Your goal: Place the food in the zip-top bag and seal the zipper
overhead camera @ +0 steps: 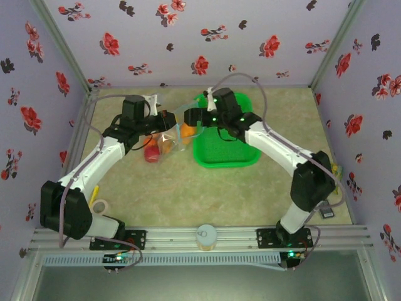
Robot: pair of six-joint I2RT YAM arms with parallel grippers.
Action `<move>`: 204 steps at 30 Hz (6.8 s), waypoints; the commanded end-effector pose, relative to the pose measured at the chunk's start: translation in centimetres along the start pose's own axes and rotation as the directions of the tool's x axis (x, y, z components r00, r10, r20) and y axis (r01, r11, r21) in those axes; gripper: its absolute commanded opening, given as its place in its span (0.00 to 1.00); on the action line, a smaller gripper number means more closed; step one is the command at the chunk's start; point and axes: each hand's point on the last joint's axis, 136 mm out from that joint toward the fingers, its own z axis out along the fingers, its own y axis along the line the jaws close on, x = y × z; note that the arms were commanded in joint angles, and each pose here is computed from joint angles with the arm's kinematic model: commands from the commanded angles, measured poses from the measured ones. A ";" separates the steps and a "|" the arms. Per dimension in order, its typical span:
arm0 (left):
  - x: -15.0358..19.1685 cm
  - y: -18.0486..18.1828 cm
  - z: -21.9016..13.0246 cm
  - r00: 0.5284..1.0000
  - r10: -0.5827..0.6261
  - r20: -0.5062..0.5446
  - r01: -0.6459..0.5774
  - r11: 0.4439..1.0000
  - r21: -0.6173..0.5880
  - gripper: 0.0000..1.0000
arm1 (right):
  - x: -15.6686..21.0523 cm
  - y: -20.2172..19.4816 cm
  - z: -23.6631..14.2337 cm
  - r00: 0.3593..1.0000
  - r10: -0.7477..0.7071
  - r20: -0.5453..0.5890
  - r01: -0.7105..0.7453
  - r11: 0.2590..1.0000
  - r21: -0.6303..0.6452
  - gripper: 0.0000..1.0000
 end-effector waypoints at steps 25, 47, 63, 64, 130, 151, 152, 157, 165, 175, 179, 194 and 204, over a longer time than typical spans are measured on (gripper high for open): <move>-0.1 -0.8 -1.0 0.999 0.046 0.004 -0.046 0.999 0.014 0.00 | 0.7 -14.9 9.9 0.968 0.171 -0.181 -0.102 0.935 0.339 0.77; -0.3 -0.9 -0.9 0.998 0.064 -0.009 -0.064 0.998 0.007 0.00 | 1.4 -17.4 17.9 0.950 0.276 -0.145 -0.218 0.921 0.323 0.81; -0.3 -0.9 -1.0 0.998 0.067 -0.010 -0.067 0.998 0.007 0.00 | 3.7 -17.8 17.6 0.935 0.288 -0.206 -0.207 0.916 0.344 0.48; -0.2 -0.9 -1.1 0.998 0.066 -0.010 -0.066 0.998 0.007 0.00 | 3.6 -17.7 17.1 0.938 0.281 -0.202 -0.199 0.916 0.347 0.46; 0.4 -1.0 -0.9 0.999 0.048 -0.010 -0.047 0.999 0.015 0.00 | 1.4 3.2 3.2 0.987 -0.155 0.045 0.148 0.979 0.142 0.45; 0.4 -1.1 -0.9 0.999 0.050 -0.012 -0.050 0.999 0.018 0.00 | -0.1 3.5 1.9 0.978 -0.197 0.063 0.185 0.969 0.162 0.70; 0.4 -1.1 -0.9 0.999 0.051 -0.013 -0.050 0.999 0.018 0.00 | -0.7 3.8 0.9 0.976 -0.203 0.085 0.187 0.969 0.161 0.69; 0.3 -1.2 -1.1 0.999 0.052 -0.009 -0.052 0.998 0.020 0.00 | -2.3 3.6 -3.3 0.966 -0.198 0.163 0.171 0.971 0.168 0.68; 0.2 -1.3 -1.1 0.999 0.053 -0.003 -0.053 0.998 0.023 0.00 | -1.4 -3.2 -6.0 0.985 0.019 0.170 -0.051 0.981 0.187 0.50; 0.2 -1.4 -1.3 0.999 0.052 -0.003 -0.052 0.998 0.020 0.00 | 5.2 -3.1 -1.3 0.946 0.321 -0.043 -0.324 0.944 -0.063 0.48; 0.1 -1.4 -1.3 0.999 0.052 -0.003 -0.052 0.998 0.021 0.00 | 4.9 -3.5 -0.8 0.937 0.348 -0.010 -0.348 0.935 -0.073 0.41; 0.2 -1.3 -1.1 0.999 0.050 -0.006 -0.050 0.999 0.019 0.00 | 8.5 0.8 1.3 0.924 0.345 -0.168 -0.371 0.915 -0.161 0.54; 0.2 -1.4 -1.4 0.998 0.056 -0.002 -0.056 0.998 0.020 0.00 | 8.7 0.6 2.7 0.915 0.361 -0.177 -0.387 0.911 -0.141 0.58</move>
